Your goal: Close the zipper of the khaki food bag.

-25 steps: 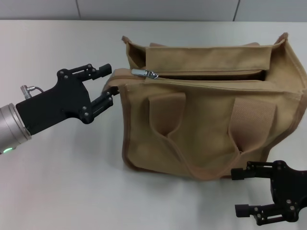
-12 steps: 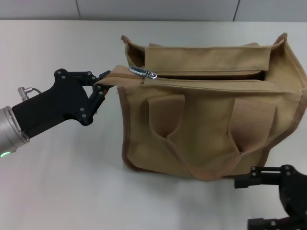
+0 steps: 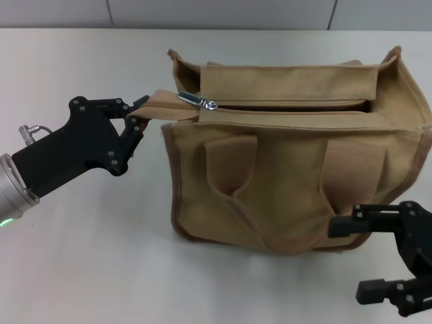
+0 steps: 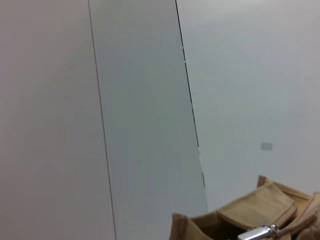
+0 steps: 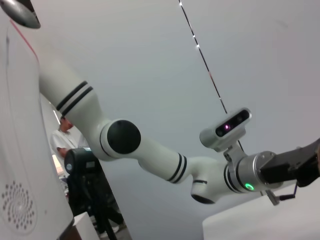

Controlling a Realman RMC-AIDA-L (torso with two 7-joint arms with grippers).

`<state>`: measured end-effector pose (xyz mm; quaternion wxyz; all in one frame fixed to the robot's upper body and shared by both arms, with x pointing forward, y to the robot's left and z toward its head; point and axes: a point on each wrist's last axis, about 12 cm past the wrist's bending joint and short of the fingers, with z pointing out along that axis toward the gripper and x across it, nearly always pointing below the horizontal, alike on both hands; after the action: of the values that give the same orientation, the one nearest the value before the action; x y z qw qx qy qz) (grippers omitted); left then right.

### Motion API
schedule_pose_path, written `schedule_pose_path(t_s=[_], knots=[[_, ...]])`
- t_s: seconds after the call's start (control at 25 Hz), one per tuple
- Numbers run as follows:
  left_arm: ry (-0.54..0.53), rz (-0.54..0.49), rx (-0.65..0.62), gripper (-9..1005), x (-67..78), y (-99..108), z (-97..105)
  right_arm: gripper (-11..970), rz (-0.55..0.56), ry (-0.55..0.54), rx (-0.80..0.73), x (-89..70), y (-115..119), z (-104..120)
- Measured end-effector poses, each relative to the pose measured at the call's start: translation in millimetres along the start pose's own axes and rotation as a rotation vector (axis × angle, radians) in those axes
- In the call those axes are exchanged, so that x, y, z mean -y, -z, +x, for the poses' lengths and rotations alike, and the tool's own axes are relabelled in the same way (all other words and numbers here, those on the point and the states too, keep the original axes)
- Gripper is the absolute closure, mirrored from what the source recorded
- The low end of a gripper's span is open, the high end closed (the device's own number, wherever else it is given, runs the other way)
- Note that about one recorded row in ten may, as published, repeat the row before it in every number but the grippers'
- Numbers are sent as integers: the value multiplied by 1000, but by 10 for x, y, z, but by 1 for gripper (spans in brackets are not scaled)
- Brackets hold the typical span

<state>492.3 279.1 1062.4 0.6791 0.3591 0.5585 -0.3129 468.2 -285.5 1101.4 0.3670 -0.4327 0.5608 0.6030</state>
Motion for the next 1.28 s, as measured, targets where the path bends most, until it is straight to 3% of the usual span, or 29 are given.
schedule_pose_path(t_s=[0.64, 0.84, 0.92, 1.28], knots=[[18, 1, 43, 970, 43, 10, -23, 142, 9, -58, 160, 206, -79, -418], [18, -2, 60, 968, 44, 10, -39, 142, 12, -127, 123, 368, -158, -619], [19, 0, 63, 968, 50, 13, -40, 142, 51, -170, 81, 515, -213, -815], [25, -4, 70, 966, 51, 1, -41, 142, 103, -221, 14, 767, -358, -1215]])
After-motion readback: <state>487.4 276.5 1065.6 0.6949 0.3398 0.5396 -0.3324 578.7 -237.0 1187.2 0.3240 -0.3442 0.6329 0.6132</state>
